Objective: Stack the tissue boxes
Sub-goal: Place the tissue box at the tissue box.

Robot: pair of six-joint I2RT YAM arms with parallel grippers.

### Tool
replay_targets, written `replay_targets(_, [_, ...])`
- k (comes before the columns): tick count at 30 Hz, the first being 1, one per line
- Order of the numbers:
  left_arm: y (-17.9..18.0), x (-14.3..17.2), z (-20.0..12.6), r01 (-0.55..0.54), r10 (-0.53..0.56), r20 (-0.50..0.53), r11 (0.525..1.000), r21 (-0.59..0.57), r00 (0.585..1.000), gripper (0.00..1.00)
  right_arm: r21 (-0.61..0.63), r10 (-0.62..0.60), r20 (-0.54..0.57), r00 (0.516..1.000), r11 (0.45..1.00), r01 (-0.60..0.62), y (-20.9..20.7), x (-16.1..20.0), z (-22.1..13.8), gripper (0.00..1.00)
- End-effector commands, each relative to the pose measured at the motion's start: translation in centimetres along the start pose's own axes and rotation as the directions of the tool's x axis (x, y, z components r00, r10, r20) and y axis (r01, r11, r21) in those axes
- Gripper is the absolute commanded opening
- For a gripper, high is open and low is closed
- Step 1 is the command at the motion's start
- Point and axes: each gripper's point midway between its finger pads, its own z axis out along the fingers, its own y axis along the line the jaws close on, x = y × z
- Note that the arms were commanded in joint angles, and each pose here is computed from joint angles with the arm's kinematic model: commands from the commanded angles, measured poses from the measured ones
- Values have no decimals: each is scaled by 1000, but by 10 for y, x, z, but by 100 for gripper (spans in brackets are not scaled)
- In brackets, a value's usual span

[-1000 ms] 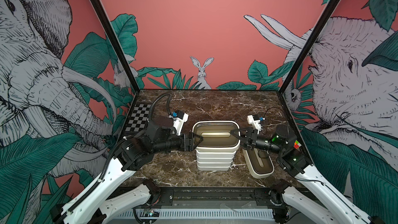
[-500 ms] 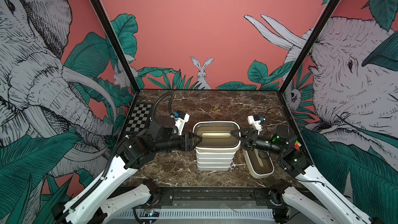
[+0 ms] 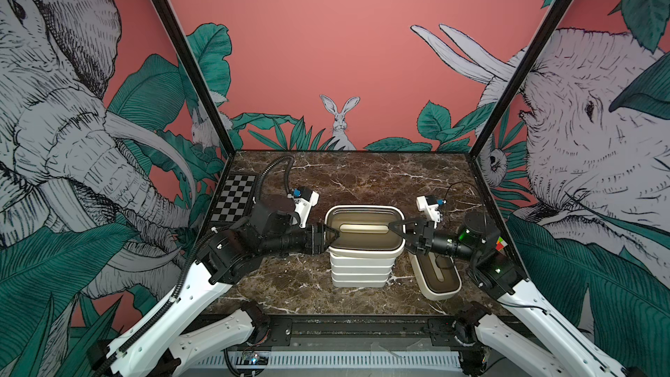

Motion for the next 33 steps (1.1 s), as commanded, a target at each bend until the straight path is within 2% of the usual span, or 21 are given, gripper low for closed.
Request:
replay_targets(1, [5, 4, 0, -5, 5, -25, 1000, -25, 1000, 56, 13, -40, -27, 999, 999, 40, -5, 6, 1, 62])
replay_targets(14, [3, 3, 5, -6, 6, -35, 1000, -17, 999, 55, 62, -79, -15, 997, 995, 80, -4, 6, -6, 80])
replay_targets(24, [3, 5, 5, -7, 7, -33, 1000, -11, 999, 55, 121, -121, -18, 992, 985, 123, 3, 0, -9, 85])
replay_targets(27, [3, 6, 5, -8, 7, -36, 1000, -10, 999, 55, 171, -145, -21, 989, 974, 146, 0, -1, -14, 91])
replay_targets(33, [2, 6, 7, -10, 10, -38, 1000, 1, 999, 55, 237, -182, -1, 983, 955, 177, -1, -5, -23, 98])
